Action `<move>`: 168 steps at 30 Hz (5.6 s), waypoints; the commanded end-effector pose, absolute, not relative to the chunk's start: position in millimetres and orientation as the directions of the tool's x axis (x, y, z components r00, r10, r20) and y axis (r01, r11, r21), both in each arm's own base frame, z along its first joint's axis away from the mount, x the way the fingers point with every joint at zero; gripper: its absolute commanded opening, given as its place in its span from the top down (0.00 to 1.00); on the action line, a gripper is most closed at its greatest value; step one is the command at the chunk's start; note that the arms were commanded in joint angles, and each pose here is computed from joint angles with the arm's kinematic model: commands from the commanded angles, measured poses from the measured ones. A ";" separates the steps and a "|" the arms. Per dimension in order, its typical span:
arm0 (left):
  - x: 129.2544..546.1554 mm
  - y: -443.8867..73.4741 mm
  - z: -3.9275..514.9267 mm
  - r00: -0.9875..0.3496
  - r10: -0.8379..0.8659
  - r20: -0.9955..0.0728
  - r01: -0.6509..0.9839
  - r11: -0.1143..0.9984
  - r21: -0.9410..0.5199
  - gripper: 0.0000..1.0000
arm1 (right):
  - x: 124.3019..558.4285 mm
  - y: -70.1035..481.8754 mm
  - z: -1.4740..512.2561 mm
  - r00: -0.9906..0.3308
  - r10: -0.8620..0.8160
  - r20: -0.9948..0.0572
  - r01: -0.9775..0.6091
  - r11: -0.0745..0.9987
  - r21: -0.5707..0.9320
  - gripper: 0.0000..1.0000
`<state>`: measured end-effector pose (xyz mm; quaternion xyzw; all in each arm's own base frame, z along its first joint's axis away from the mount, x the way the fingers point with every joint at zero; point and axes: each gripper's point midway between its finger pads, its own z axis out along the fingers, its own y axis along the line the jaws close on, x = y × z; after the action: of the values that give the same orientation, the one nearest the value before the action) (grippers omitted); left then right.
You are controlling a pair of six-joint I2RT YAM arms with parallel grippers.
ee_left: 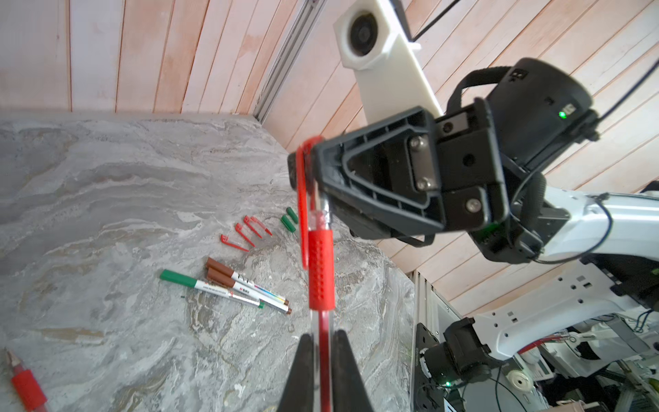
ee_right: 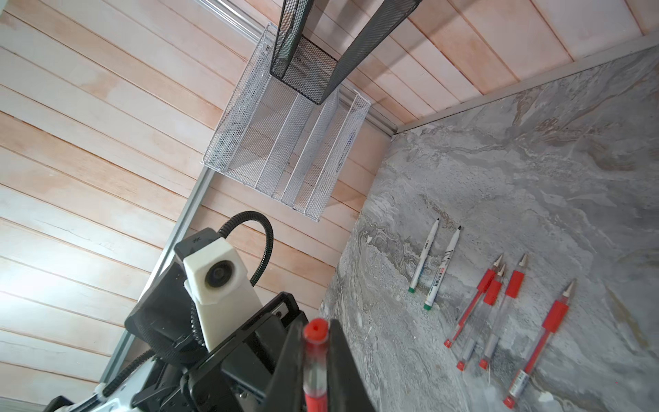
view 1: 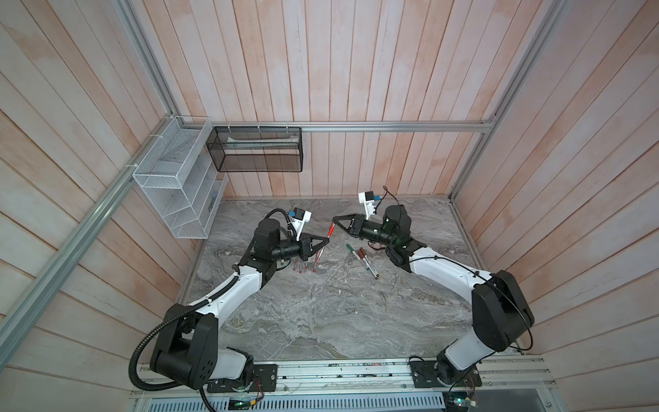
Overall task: Open the pen caps
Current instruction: 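Pull the left gripper away from the right gripper to remove the cap, then lay the pen in the row with the left gripper while the right carries the cap, then lower the red cap beside the other red caps and open the right gripper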
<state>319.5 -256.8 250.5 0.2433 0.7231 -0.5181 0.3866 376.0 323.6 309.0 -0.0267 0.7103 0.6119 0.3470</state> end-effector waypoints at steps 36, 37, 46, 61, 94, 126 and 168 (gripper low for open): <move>380.1 -260.7 130.2 -0.846 -0.119 -0.519 0.301 0.697 -0.650 1.00 | 311.8 116.3 319.8 -0.437 0.571 -0.695 -0.330 0.616 0.715 1.00; 382.0 -261.3 129.0 -0.844 -0.106 -0.525 0.308 0.706 -0.638 1.00 | 309.4 117.1 319.0 -0.442 0.568 -0.694 -0.333 0.615 0.715 1.00; 395.6 -264.9 82.6 -0.900 -0.109 -0.422 0.192 0.770 -0.609 1.00 | 299.6 113.3 311.9 -0.447 0.546 -0.709 -0.316 0.645 0.696 1.00; 404.3 -250.6 33.0 -0.932 -0.152 -0.328 0.057 0.834 -0.549 1.00 | 296.9 112.4 312.0 -0.445 0.538 -0.716 -0.319 0.651 0.688 1.00; 418.0 -248.8 78.4 -0.900 -0.146 -0.411 0.110 0.836 -0.537 0.52 | 305.0 109.1 307.3 -0.477 0.516 -0.712 -0.301 0.665 0.684 1.00; 381.6 -120.7 269.5 -0.448 -0.082 -0.890 0.508 0.796 -0.329 0.00 | 403.4 164.1 188.7 -0.790 0.152 -0.594 -0.199 0.853 0.483 1.00; 380.4 -51.2 276.7 -0.412 -0.187 -0.892 0.366 0.862 -0.350 0.00 | 455.0 200.4 41.8 -0.929 -0.189 -0.317 -0.244 0.959 0.144 0.77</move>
<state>380.4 -52.4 278.8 0.0569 0.8004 -0.2531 0.5405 457.8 200.2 29.6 -0.1049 0.9788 0.0985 0.1457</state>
